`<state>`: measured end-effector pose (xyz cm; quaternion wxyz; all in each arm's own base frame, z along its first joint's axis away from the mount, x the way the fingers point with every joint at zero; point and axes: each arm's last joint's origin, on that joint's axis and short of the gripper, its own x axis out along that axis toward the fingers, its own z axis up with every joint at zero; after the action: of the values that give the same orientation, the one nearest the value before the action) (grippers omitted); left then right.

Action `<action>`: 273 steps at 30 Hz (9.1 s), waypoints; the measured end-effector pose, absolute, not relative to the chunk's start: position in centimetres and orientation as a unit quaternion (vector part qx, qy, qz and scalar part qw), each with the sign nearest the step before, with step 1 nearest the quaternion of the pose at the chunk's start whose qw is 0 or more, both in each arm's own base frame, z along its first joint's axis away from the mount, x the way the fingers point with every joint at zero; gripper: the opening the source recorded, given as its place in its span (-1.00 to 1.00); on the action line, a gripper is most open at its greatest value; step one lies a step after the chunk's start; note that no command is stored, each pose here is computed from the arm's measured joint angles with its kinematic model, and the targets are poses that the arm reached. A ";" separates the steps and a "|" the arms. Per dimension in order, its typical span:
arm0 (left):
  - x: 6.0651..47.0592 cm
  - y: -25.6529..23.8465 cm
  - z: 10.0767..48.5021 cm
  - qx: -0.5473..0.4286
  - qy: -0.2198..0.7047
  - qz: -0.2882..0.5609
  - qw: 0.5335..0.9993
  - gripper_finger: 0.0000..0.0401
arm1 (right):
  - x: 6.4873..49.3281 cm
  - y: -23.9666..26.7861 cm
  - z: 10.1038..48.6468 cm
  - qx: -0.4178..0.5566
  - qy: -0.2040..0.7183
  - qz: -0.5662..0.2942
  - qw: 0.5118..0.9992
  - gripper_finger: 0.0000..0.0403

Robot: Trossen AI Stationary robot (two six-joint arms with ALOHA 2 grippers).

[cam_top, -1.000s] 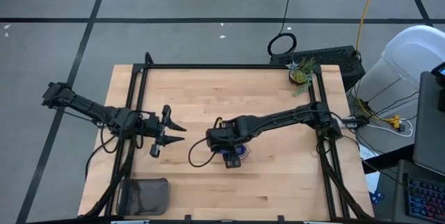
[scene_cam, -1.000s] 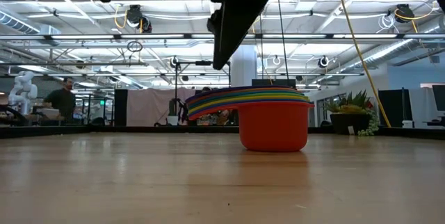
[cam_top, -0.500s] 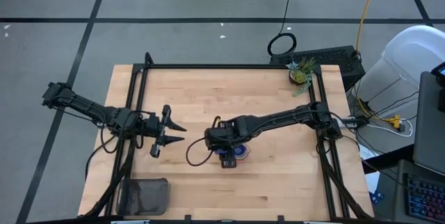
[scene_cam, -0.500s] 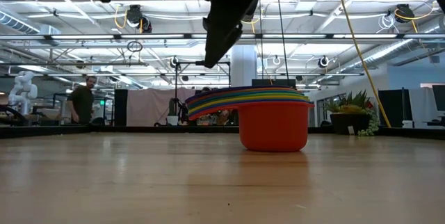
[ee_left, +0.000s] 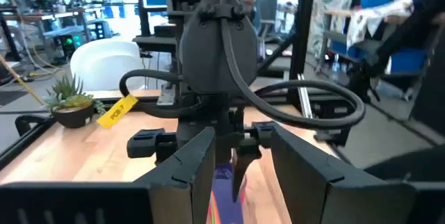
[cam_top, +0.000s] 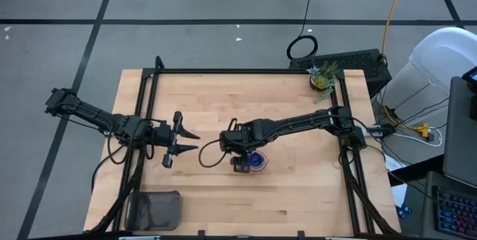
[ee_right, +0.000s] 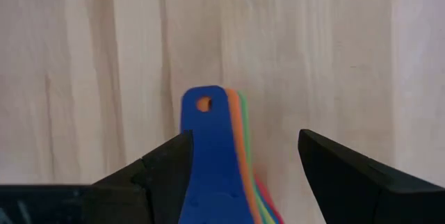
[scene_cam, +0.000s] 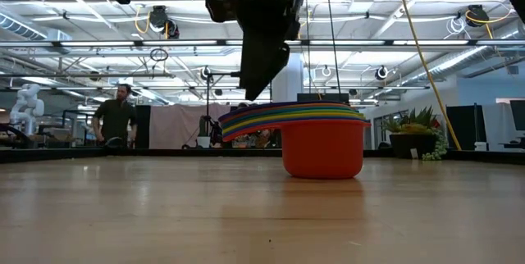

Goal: Nest measuring cups in basket
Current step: Put the nested measuring cups into the black bin

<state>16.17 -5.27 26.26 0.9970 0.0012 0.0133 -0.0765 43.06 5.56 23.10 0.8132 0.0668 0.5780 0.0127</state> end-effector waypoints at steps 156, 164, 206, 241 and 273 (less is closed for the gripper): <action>40.0 -7.8 17.9 -0.013 0.563 -0.021 0.826 0.04 | 18.6 1.8 26.2 0.101 0.451 -0.130 0.877 0.26; 40.0 -8.2 17.9 -0.014 0.559 -0.023 0.829 0.04 | 18.6 1.8 26.2 0.100 0.451 -0.130 0.877 0.26; 40.5 -7.4 21.2 0.022 0.597 -0.032 0.801 0.04 | 19.1 1.8 26.5 0.096 0.427 -0.120 0.891 0.26; 43.6 -6.9 19.1 0.039 0.630 -0.069 0.773 0.04 | 19.0 1.8 26.4 0.096 0.435 -0.120 0.887 0.26; 44.4 -7.1 18.2 0.033 0.613 -0.077 0.785 0.04 | 18.8 1.8 26.3 0.093 0.443 -0.121 0.883 0.26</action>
<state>44.42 -7.14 18.22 0.7853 0.0333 0.6134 -0.0768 18.82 1.79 26.33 0.8833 0.0928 0.4434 -0.1209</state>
